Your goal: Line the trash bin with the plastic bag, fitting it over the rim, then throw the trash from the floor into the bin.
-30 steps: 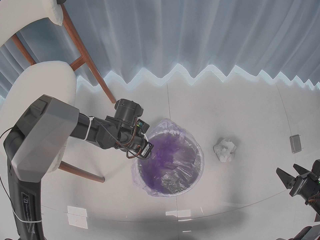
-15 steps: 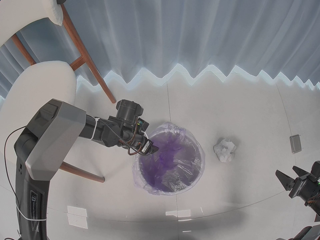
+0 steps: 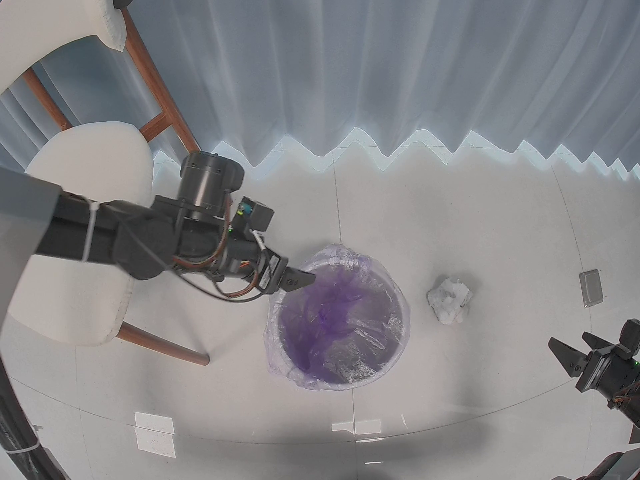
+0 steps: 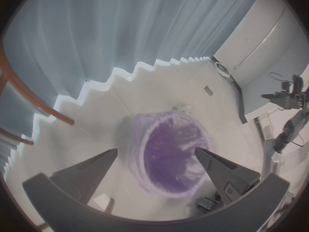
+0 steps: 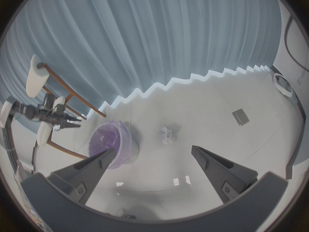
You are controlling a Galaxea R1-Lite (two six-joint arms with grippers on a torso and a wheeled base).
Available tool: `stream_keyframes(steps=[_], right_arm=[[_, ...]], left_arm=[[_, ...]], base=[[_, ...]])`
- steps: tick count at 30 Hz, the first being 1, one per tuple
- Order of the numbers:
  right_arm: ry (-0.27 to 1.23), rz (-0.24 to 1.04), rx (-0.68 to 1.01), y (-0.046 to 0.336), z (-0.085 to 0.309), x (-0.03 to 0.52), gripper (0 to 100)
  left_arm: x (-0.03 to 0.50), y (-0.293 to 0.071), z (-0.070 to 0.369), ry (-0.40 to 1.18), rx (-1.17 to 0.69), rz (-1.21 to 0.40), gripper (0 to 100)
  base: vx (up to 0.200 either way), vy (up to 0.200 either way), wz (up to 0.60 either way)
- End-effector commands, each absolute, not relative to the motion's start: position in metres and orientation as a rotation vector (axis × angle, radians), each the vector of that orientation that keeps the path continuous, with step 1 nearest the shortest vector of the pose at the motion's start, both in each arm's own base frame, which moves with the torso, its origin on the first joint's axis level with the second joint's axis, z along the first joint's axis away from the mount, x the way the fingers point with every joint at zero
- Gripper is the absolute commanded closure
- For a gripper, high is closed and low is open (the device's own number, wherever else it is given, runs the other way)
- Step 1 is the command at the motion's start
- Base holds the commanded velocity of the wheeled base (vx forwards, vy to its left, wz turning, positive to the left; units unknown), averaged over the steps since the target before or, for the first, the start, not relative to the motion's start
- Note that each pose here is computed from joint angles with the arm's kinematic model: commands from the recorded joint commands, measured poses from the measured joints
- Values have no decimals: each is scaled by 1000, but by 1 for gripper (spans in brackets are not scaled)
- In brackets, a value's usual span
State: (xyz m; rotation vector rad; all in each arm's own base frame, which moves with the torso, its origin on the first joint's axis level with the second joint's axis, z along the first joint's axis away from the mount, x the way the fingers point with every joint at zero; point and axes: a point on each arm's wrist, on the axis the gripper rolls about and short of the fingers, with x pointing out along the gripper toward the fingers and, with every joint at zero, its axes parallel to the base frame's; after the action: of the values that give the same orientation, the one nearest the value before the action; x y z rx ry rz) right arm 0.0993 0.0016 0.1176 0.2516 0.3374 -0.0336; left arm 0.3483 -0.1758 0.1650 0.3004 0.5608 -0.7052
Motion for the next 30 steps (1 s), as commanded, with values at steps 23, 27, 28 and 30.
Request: stream_keyframes(steps=[23, 27, 28, 30], right_arm=[[651, 185, 309, 23, 15, 258, 0], [615, 245, 219, 25, -10, 269, 0], [615, 245, 219, 25, -10, 269, 0], [623, 269, 170, 25, -26, 272, 0]], left_arm=[[133, -34, 232, -87, -139, -262, 0], [117, -20, 233, -121, -136, -178, 0], [117, -20, 233, -121, -136, -178, 0], [102, -16, 227, -111, -132, -170, 0]], base=[[0, 0, 0], [0, 0, 0], [0, 0, 0], [0, 0, 0]])
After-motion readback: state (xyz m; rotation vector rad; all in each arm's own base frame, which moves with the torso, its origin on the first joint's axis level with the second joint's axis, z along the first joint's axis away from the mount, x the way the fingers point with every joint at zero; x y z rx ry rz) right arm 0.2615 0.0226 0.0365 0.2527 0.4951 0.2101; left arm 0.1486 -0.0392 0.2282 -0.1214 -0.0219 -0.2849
